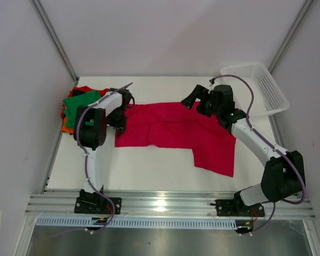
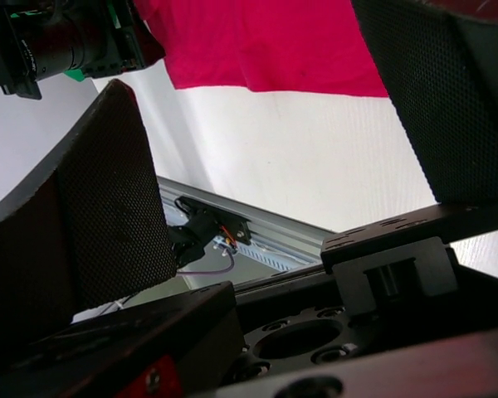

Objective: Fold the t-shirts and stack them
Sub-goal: Fold the flattened tshirt in 1/3 of the way

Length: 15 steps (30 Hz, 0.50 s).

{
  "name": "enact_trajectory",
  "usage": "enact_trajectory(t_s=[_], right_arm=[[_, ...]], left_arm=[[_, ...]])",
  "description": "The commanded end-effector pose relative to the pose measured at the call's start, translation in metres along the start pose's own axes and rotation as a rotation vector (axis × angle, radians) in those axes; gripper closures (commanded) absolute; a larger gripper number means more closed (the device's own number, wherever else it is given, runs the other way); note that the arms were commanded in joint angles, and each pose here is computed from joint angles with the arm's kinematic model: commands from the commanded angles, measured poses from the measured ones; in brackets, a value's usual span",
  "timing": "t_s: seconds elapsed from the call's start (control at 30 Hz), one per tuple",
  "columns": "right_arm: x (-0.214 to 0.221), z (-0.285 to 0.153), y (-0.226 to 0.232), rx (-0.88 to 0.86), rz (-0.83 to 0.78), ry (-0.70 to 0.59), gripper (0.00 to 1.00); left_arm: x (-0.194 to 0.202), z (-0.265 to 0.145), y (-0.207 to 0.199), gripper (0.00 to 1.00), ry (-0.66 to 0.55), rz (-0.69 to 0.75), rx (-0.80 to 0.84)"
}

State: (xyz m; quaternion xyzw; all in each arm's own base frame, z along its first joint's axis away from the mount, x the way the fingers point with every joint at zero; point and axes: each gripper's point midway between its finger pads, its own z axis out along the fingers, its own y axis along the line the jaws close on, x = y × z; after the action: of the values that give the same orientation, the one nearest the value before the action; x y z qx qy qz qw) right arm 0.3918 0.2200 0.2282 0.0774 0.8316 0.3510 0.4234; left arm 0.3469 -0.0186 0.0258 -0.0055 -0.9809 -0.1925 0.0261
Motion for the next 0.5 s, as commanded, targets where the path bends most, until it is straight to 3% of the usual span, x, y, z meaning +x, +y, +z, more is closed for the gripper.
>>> enact_trajectory(t_s=[0.0,0.47], right_arm=[[-0.020,-0.002,0.016,-0.042,-0.029,-0.047,0.01],[-0.020,-0.003,0.012,-0.033,-0.040,-0.040,0.01]], left_arm=[[-0.001,0.003,0.028,0.32,-0.016,-0.035,-0.086],[0.016,0.012,0.094,0.32,0.034,-0.236,-0.124]])
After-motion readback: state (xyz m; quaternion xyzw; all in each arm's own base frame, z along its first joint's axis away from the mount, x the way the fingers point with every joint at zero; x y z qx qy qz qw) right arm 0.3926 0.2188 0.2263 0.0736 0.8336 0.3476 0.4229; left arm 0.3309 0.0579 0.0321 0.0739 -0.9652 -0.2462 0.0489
